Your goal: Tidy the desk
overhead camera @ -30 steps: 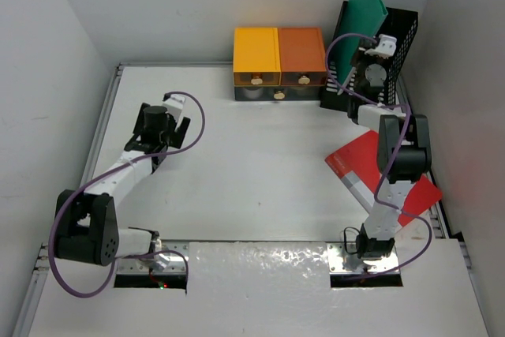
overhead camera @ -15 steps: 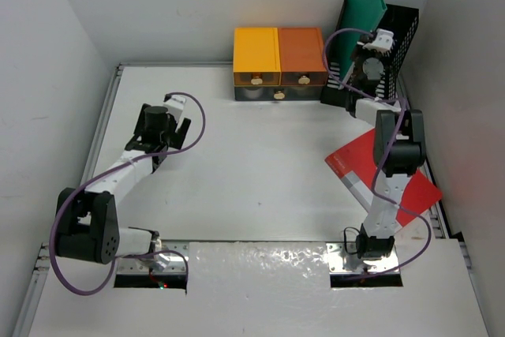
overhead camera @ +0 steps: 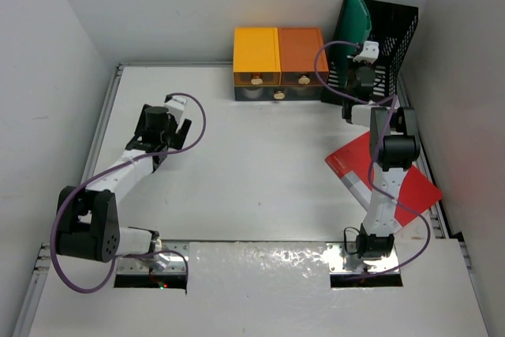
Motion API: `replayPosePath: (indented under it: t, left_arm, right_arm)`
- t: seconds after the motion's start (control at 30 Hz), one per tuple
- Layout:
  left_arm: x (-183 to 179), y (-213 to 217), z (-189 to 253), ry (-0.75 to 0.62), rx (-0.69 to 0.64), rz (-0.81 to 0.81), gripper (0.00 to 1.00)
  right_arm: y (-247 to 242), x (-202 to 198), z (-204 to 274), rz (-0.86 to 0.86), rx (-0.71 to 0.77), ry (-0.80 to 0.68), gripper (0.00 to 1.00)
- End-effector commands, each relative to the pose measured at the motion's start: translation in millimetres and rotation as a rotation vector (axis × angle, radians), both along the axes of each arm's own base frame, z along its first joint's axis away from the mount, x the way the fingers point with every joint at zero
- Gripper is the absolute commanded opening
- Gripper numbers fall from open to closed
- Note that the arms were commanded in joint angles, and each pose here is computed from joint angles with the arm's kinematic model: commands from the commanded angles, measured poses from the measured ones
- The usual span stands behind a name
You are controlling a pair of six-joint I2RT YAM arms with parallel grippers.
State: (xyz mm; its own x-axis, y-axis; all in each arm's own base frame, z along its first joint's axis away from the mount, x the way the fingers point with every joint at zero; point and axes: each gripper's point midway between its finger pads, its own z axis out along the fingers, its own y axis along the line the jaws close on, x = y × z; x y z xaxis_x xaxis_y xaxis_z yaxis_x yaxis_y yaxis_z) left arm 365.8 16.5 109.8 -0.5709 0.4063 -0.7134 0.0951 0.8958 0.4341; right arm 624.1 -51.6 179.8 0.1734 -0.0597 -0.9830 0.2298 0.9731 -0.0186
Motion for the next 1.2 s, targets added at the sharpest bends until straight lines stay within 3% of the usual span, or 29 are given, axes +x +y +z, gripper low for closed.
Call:
replayPosePath:
  t: [0.0,0.23,0.5,0.57,0.6,0.73,0.8,0.87,1.0,1.17]
  left_arm:
    - [10,3,16,-0.042,-0.002,0.008,1.0]
    - [11,2,17,-0.045,-0.006,0.005,1.0]
    - [4,-1,9,0.005,-0.016,-0.012,1.0]
    - [3,-1,8,0.01,-0.015,-0.014,1.0]
    - [4,-2,9,0.01,-0.018,-0.016,1.0]
    - [6,-9,9,0.028,-0.039,-0.05,1.0]
    - [6,-14,5,0.044,-0.051,-0.072,1.0]
    - [4,-17,1,0.064,-0.057,-0.09,1.0]
    - [4,-26,5,0.076,-0.078,-0.125,0.99]
    - [5,-65,23,0.123,-0.106,-0.279,0.89]
  right_arm:
    - [10,-9,-25,0.017,0.012,0.116,0.0]
    - [-19,-64,-35,-0.161,0.042,0.172,0.0]
    - [14,-43,-9,0.044,-0.029,0.149,0.0]
    - [29,-38,-1,0.129,-0.038,0.152,0.23]
    - [32,-38,-5,0.15,-0.037,0.182,0.49]
    - [46,-50,22,0.229,-0.041,0.208,0.8]
    - [42,-66,13,0.2,0.006,0.278,0.95]
    - [33,-89,21,0.14,0.055,0.315,0.99]
    - [8,-151,-17,-0.05,0.158,0.523,0.99]
    - [6,-197,-49,-0.065,0.217,0.602,0.99]
